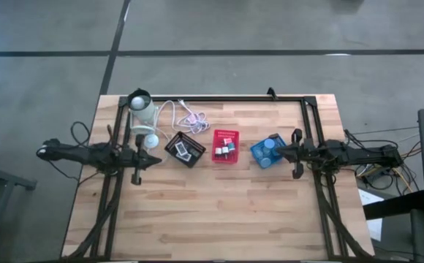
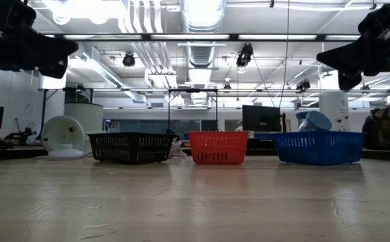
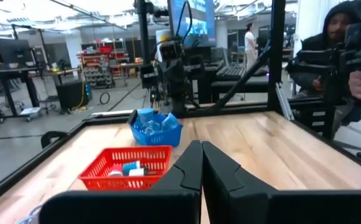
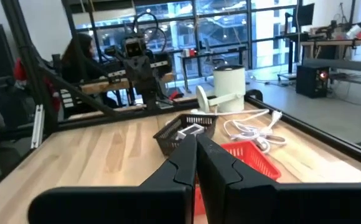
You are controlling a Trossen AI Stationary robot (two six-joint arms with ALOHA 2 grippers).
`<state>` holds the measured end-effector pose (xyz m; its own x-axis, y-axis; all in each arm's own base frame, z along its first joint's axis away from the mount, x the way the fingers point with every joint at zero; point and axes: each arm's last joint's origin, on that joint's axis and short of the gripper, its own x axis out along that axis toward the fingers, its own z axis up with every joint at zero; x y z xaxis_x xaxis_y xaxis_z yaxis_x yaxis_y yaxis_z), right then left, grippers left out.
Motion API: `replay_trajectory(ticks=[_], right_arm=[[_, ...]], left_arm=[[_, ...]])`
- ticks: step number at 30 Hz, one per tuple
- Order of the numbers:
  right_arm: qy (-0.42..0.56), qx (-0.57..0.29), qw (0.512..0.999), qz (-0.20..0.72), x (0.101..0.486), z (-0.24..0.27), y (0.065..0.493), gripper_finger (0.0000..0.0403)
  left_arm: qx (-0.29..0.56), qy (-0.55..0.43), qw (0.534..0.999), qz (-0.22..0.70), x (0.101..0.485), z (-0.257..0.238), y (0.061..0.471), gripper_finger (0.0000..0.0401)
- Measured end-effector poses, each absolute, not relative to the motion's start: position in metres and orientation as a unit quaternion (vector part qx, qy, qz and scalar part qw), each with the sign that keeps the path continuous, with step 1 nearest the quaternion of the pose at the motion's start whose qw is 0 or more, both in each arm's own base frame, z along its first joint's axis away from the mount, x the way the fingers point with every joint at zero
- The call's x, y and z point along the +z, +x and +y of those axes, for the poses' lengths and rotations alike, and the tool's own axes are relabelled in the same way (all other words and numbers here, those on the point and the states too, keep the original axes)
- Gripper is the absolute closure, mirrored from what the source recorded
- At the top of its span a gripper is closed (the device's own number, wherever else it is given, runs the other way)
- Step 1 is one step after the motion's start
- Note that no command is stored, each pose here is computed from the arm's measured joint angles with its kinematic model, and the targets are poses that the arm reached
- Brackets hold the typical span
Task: Pick & Place Office items
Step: Return to Home Position
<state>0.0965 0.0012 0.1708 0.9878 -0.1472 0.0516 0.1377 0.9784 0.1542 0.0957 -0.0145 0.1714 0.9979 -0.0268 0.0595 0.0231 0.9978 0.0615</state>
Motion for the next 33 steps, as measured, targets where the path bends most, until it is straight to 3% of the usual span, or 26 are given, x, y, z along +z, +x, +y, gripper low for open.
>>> replay_trajectory(ticks=[33], right_arm=[[0.063,-0.087,0.994,-0.032,0.1709,0.0003,0.0964,0.0395]], left_arm=[[-0.019,0.031,0.999,-0.040,0.1729,-0.0150,0.0956,0.0397]])
